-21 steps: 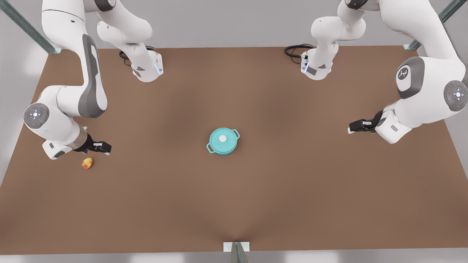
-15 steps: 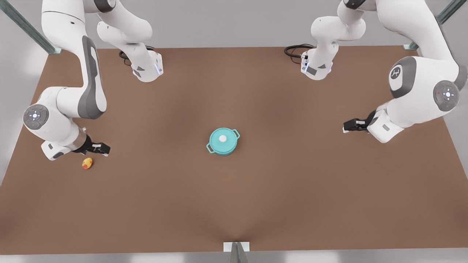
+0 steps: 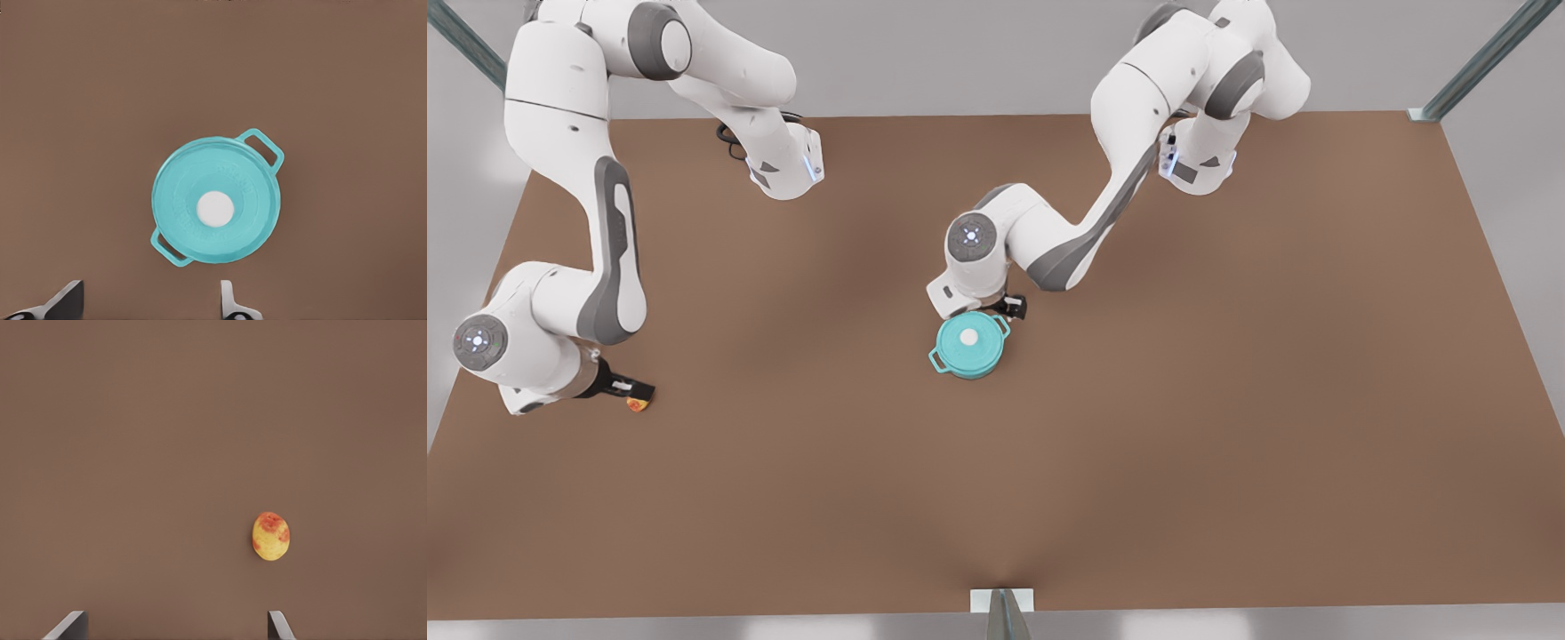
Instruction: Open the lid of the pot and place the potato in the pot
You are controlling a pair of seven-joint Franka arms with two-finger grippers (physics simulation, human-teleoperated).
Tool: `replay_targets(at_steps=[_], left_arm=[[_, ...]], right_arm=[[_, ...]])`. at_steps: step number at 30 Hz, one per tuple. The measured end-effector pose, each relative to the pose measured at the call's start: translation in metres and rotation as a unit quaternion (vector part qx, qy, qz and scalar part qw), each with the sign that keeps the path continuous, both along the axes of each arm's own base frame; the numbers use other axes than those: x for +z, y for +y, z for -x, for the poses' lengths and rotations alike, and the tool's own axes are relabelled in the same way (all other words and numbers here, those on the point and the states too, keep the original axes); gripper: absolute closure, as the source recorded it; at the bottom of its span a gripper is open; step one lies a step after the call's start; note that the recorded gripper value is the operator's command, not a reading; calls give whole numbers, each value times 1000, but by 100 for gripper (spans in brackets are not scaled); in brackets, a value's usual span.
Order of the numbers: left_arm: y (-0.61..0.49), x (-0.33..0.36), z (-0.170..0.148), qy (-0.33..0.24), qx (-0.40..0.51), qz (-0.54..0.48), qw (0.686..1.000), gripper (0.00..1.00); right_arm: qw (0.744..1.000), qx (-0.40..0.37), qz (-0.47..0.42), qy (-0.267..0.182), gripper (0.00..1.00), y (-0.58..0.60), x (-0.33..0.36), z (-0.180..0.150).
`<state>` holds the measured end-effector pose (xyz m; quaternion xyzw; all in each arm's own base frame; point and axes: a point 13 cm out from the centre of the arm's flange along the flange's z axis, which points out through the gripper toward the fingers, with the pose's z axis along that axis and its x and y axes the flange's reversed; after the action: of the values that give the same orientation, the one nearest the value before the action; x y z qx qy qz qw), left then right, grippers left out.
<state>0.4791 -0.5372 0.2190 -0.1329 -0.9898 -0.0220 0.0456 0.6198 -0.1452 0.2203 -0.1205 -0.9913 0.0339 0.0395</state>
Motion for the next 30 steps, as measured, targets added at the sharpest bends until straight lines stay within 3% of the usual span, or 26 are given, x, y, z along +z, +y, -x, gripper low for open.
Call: replay_targets(at_steps=[7, 15, 26, 28, 30], left_arm=[[-6, -29, -33, -42, 119, 26, 992, 0], [-31, -65, -7, -67, 159, 27, 985, 0], [-34, -102, -13, -85, 212, 28, 973, 0], [-34, -104, -15, -89, 218, 28, 971, 9], [-35, -104, -16, -91, 224, 30, 970, 31]], right_arm=[[1000, -24, 1, 5, 0, -38, -57, -12], [1000, -23, 5, -9, 0, -46, -102, -23], [1000, -17, 3, -7, 0, -60, -142, 14], [1000, -13, 5, -10, 0, -64, -146, 17], [1000, -10, 10, -15, 0, -75, -147, 19]])
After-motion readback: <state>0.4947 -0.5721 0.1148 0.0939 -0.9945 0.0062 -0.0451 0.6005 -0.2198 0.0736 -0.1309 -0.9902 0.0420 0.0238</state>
